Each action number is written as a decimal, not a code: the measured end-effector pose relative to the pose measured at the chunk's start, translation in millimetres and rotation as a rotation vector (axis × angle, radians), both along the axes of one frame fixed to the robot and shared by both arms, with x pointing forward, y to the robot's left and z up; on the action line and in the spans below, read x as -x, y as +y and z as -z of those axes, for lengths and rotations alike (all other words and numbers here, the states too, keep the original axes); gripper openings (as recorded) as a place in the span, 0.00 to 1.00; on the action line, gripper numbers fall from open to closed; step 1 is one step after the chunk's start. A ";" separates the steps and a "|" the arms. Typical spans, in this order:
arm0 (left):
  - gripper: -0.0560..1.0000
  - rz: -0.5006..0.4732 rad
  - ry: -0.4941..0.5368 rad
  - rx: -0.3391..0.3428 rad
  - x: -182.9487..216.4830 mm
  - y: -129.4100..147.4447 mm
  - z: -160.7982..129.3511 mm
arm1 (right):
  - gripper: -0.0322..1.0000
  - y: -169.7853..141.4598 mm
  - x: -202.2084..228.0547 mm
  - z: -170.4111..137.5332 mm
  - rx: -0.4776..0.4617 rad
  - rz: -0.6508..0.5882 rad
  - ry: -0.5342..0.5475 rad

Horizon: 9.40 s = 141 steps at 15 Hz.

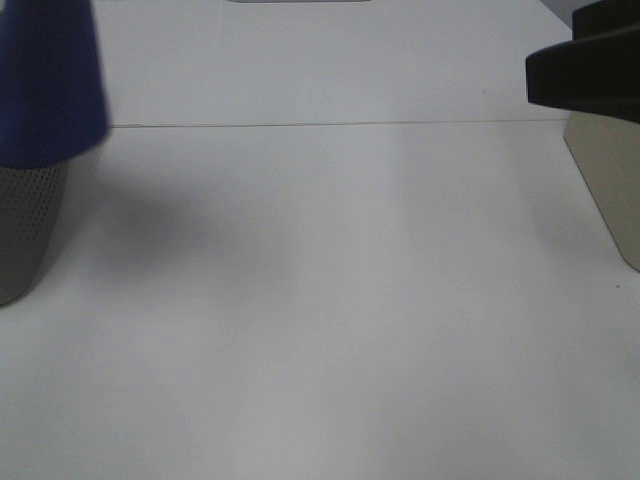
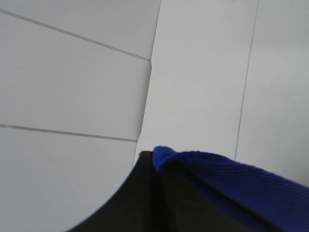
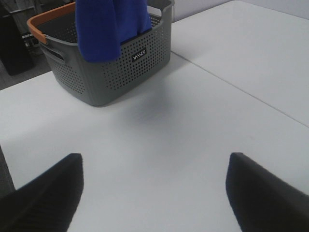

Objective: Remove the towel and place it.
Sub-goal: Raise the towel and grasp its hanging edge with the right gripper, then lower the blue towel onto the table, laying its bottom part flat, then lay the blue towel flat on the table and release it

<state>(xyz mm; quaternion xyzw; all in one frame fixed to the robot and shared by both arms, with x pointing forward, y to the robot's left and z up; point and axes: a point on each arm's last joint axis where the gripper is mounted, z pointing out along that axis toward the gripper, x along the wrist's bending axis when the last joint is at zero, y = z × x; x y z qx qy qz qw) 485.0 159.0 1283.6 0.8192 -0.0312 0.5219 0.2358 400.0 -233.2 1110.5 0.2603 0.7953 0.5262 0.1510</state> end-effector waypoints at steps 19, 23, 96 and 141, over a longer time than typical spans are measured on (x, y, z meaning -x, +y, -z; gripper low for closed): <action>0.05 0.287 -0.138 0.022 42.7 -57.9 -12.2 | 0.79 96.5 -112.4 62.9 -0.280 -0.517 0.039; 0.05 0.288 -0.160 0.037 42.5 -58.4 -14.5 | 0.79 138.8 -103.9 66.6 -0.274 -0.642 0.054; 0.05 -0.403 -0.081 0.895 -241.0 -25.9 65.4 | 0.04 70.3 -300.9 -106.5 0.155 0.623 -0.303; 0.05 -0.670 1.516 0.454 84.7 31.0 238.3 | 0.04 20.4 3.8 50.5 0.372 0.322 1.034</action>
